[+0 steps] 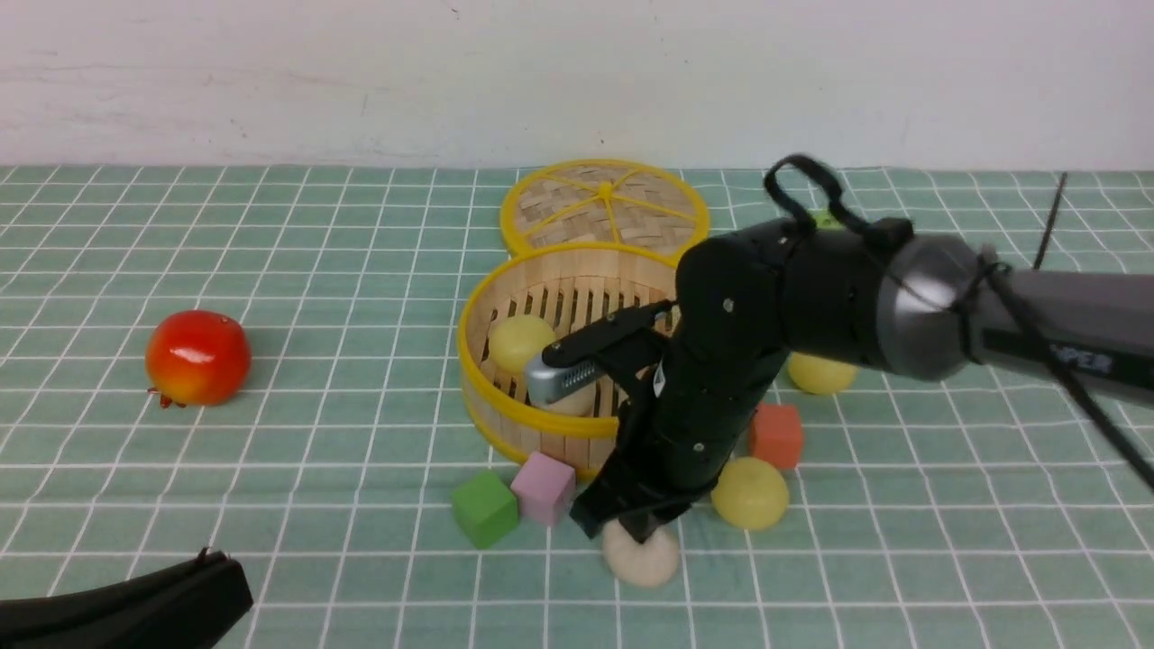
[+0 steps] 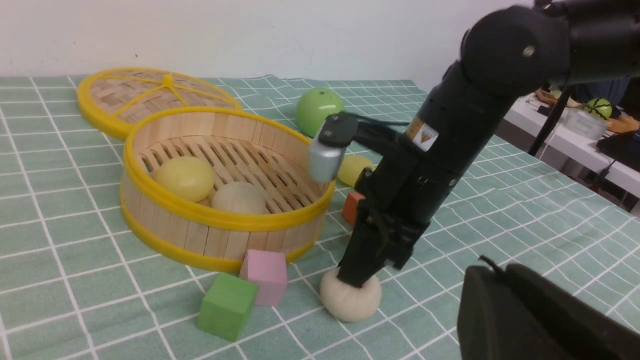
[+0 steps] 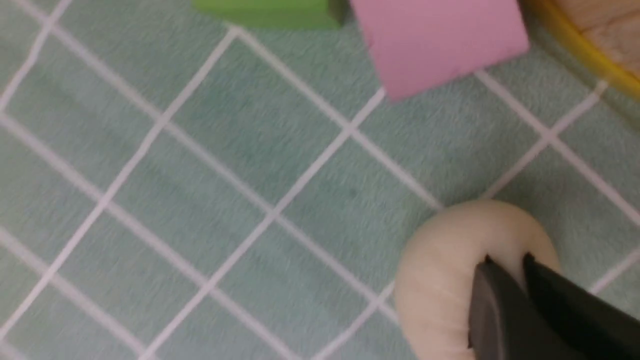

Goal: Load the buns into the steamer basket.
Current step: Use the right arm to put the steamed stuffed bun into the steamer, then use the right arm to grab a steamed stuffed bun

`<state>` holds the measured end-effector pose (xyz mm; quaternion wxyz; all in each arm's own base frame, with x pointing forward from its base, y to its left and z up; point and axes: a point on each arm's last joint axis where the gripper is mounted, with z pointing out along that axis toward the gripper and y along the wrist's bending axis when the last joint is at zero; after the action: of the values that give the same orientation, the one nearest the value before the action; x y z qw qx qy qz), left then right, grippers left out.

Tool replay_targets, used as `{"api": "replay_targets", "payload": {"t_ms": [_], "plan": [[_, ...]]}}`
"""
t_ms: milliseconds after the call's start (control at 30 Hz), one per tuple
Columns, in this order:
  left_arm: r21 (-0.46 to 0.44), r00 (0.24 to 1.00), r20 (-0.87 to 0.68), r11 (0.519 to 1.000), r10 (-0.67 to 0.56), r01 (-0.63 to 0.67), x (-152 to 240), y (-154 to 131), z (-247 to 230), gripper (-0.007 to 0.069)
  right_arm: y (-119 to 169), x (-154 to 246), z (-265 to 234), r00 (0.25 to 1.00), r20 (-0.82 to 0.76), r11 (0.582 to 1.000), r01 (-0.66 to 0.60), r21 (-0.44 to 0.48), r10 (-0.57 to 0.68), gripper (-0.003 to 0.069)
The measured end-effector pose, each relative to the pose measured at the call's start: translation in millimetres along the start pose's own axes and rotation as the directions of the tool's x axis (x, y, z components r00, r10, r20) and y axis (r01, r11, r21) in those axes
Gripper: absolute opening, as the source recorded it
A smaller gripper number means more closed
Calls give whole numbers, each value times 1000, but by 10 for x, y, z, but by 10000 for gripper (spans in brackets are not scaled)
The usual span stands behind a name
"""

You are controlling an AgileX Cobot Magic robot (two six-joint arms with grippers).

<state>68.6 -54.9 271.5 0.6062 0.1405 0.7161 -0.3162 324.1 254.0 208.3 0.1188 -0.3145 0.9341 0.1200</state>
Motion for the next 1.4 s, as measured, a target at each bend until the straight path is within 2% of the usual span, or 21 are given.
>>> {"api": "replay_targets", "payload": {"t_ms": [67,167,267,467,700,800,900,1000,1033,1067,1133,1233,1333,1400], "plan": [[0,1000,0,1000,0,0,0,0,0,26,33,-52,-212,999,43,1000,15,1,-15,14],[0,1000,0,1000,0,0,0,0,0,30,29,-274,-698,975,219,999,28,21,-32,14],[0,1000,0,1000,0,0,0,0,0,34,-67,-386,-799,957,289,999,10,35,-19,14],[0,1000,0,1000,0,0,0,0,0,39,-544,-552,-347,954,294,994,-85,65,62,14],[0,1000,0,1000,0,0,0,0,0,39,-754,-557,-21,950,278,987,-158,35,142,28],[0,1000,0,1000,0,0,0,0,0,39,-763,-569,31,948,282,986,-165,29,151,69],[0,1000,0,1000,0,0,0,0,0,39,-765,-581,33,945,291,986,-167,27,152,195],[0,1000,0,1000,0,0,0,0,0,39,-754,-581,5,944,291,985,-169,21,156,365],[0,1000,0,1000,0,0,0,0,0,39,-750,-580,-10,944,291,985,-169,20,156,375],[0,1000,0,1000,0,0,0,0,0,39,-718,-562,-115,948,278,986,-164,14,153,462],[0,1000,0,1000,0,0,0,0,0,39,-662,-534,-302,952,269,988,-153,7,146,524],[0,1000,0,1000,0,0,0,0,0,39,-560,-444,-723,962,251,993,-119,15,112,560],[0,1000,0,1000,0,0,0,0,0,39,-501,-319,-1047,975,212,995,-84,53,71,547],[0,1000,0,1000,0,0,0,0,0,39,-490,-163,-1221,986,159,991,-77,105,60,507]]}}
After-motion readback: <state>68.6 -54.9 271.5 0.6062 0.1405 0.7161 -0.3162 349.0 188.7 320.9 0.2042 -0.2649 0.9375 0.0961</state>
